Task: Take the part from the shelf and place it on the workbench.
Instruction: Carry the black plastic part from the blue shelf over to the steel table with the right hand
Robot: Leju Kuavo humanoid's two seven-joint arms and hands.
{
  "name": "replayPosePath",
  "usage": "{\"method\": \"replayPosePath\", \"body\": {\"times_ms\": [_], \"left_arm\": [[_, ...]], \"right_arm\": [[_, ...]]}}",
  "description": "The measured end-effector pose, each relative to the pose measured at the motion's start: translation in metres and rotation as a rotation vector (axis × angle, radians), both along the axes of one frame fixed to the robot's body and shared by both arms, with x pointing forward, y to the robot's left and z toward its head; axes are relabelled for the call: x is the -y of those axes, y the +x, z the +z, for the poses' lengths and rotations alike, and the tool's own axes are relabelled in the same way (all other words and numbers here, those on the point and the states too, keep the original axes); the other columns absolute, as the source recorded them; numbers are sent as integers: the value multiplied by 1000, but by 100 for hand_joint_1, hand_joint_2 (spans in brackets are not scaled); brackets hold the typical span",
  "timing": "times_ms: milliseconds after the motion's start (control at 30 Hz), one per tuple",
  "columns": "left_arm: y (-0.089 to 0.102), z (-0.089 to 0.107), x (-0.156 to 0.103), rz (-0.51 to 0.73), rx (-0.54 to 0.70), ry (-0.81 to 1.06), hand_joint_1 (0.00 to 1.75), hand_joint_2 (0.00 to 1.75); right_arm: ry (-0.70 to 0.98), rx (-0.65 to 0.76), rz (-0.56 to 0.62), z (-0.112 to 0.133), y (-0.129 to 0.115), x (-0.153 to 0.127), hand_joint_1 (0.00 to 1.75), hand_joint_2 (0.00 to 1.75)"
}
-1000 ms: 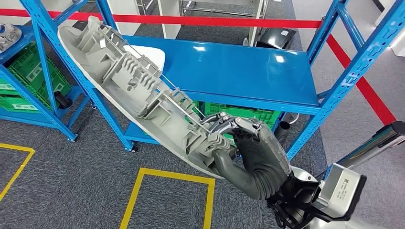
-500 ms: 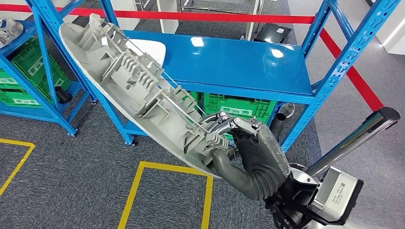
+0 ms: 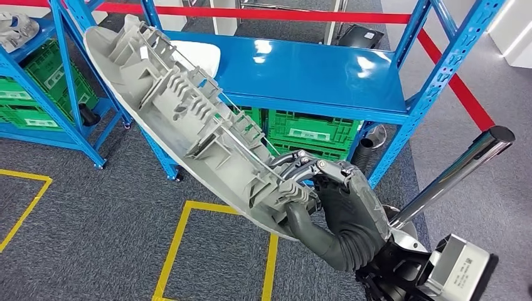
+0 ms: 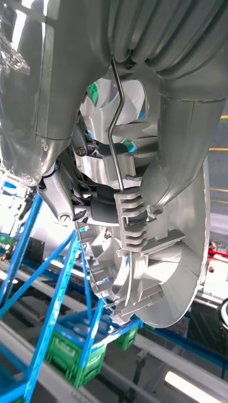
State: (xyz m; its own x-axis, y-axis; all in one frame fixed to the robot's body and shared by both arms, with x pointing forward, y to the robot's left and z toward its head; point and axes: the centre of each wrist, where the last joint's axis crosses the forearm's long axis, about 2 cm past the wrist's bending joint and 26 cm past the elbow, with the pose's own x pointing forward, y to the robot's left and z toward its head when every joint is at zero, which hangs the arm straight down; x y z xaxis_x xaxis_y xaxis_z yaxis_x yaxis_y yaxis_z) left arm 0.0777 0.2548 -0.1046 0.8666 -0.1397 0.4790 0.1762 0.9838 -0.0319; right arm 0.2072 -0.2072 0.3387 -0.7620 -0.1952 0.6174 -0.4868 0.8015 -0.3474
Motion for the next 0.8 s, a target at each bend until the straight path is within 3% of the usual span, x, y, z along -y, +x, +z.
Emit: {"method": "replayPosePath", "body": {"times_ms": [800], "left_arm": [[3,0,-2,15,-7,1,0,175]], "right_arm": [[1,-7,13,-2,5,-2,175,175]]}}
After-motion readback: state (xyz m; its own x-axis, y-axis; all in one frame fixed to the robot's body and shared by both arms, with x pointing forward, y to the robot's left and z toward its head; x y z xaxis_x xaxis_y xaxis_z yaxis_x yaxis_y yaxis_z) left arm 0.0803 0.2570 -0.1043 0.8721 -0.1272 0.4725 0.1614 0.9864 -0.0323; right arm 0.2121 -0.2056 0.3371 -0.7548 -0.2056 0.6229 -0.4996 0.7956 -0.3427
